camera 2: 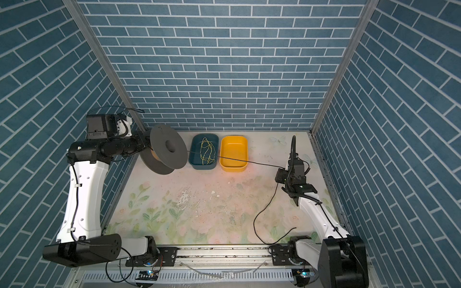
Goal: Wrap the cables
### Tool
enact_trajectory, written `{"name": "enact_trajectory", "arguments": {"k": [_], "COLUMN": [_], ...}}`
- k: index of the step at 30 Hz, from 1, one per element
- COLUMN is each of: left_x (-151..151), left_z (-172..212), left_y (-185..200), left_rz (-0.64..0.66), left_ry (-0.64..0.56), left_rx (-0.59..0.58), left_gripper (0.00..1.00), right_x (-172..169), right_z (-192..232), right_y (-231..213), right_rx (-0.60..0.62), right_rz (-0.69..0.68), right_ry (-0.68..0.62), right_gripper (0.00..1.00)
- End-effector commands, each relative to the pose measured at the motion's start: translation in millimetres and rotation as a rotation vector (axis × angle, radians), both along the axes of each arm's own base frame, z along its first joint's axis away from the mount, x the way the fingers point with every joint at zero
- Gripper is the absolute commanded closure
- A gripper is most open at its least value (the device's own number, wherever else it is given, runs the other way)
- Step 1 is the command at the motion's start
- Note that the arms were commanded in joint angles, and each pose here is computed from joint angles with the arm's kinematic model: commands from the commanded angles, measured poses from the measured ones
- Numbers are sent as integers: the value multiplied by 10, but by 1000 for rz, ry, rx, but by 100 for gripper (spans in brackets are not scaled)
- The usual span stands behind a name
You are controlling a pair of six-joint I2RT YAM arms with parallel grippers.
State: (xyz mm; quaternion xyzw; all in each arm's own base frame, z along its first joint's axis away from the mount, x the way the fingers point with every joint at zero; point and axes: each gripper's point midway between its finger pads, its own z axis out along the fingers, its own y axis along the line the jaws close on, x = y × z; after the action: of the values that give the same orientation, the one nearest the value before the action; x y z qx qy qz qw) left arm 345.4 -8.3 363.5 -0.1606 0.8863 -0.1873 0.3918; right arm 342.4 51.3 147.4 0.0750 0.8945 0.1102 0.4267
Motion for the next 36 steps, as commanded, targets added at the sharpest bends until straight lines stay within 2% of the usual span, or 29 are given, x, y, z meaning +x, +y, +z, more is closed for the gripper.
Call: {"name": "enact_trajectory", "arguments": {"k": [1,3,7,11,13,17,23,27,36], "left_x": [50,50,45,18,13,-6,-44,-103,-219], "left_z": [311,303,341,396,403,389,396,361,377], "left_y": [218,144,-30,-254,-390,-633,-913,-1136,-1349], "left_rz": [93,73,22,-32,-66,-116,-182,-247,-314], "left_ry": [-134,-139,-161,-178,-181,-186,-191,-174,-178], "left_rx": [55,33,-7,-26,-35,-44,-78,-86,-155], "left_gripper": [100,100,100,100,100,100,100,100,100], "right_x": [31,48,50,21,6,-37,-96,-112,-56], "right_z": [14,30,62,135,193,326,521,640,694], "right_y": [-47,91,267,345,396,536,984,1327,1982], "right_rx": [19,59,87,86,91,82,79,69,23], "right_rz": [-7,61,156,200,226,297,480,608,841], "right_ry": [17,1,-12,-35,-52,-95,-184,-266,-408], "right_gripper": [100,95,79,54,45,16,10,11,13]}}
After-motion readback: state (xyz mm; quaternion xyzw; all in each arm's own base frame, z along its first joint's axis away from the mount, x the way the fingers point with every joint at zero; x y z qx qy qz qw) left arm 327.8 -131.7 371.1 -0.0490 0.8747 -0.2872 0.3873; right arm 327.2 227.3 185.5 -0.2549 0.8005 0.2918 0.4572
